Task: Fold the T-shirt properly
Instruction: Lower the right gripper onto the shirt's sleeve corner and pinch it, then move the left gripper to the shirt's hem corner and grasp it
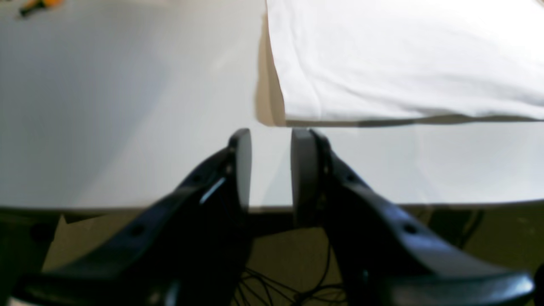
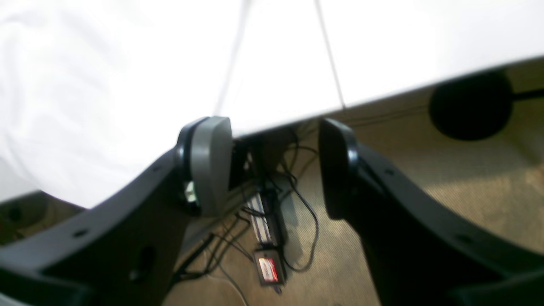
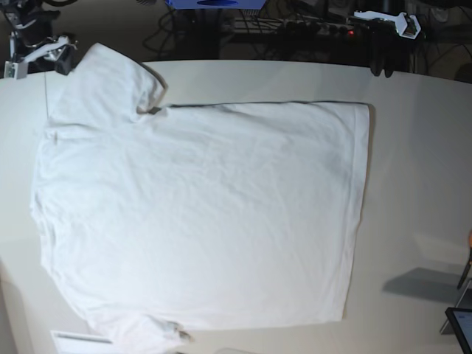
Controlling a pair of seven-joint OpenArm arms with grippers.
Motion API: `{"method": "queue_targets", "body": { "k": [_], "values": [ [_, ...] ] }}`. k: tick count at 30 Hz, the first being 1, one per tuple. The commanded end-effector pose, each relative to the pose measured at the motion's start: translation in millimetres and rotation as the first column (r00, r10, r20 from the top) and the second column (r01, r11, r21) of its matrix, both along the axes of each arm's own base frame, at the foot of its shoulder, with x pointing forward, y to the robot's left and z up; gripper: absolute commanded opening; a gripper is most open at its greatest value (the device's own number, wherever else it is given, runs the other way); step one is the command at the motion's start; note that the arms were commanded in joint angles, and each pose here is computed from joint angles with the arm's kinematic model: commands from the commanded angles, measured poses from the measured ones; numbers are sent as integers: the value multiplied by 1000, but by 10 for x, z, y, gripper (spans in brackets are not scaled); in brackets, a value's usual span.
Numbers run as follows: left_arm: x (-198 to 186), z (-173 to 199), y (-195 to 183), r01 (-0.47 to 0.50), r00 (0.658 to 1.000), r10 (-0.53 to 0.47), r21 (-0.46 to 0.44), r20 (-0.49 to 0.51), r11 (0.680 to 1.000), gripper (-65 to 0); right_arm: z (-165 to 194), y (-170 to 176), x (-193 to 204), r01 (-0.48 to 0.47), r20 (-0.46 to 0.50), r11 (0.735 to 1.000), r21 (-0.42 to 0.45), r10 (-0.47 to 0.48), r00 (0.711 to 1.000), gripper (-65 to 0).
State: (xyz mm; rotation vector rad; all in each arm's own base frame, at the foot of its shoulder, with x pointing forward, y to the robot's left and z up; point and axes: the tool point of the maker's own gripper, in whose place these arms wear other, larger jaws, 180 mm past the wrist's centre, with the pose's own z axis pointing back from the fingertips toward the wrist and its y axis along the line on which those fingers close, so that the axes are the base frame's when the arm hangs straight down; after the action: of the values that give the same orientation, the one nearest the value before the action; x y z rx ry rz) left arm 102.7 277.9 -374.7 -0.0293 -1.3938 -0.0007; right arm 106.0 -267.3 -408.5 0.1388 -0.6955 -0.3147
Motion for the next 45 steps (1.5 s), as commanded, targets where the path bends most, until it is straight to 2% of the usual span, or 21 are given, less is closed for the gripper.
{"method": "queue_targets", "body": {
  "k": [1,8,10,14,21,32,35,40,45],
  "values": [
    [20,70,32,4,1000,-4,8,24,1000,-484,85,-34,58,-10,29,1000,-13,11,1000,-332],
    [30,38,37,0,1000,0,9,12,1000,-484,15,20,65,-31,-34,999,14,31,999,-326],
    [30,39,39,-2,1000,2,9,13,1000,-484,16,45,92,-35,-34,999,29,36,999,-305],
    [24,32,35,-3,1000,3,8,10,1000,-484,-6,155,127,-30,-12,991,129,32,999,-292],
    [-21,-21,51,-23,1000,23,9,-2,1000,-484,-208,169,41,0,-53,979,206,11,999,-292],
    [79,-90,122,-37,999,37,25,6,999,-484,-349,315,-142,-11,-148,966,257,51,988,-297],
    [191,-12,92,-42,998,42,4,44,999,-484,-366,368,-149,-26,-159,963,267,71,985,-297],
    [304,89,198,-131,987,137,-75,88,989,-484,-411,577,-146,-84,-167,950,299,139,976,-297],
    [394,62,22,-89,991,100,-126,86,988,-484,-439,658,-148,-101,-171,943,316,162,972,-309]
  ]
}}
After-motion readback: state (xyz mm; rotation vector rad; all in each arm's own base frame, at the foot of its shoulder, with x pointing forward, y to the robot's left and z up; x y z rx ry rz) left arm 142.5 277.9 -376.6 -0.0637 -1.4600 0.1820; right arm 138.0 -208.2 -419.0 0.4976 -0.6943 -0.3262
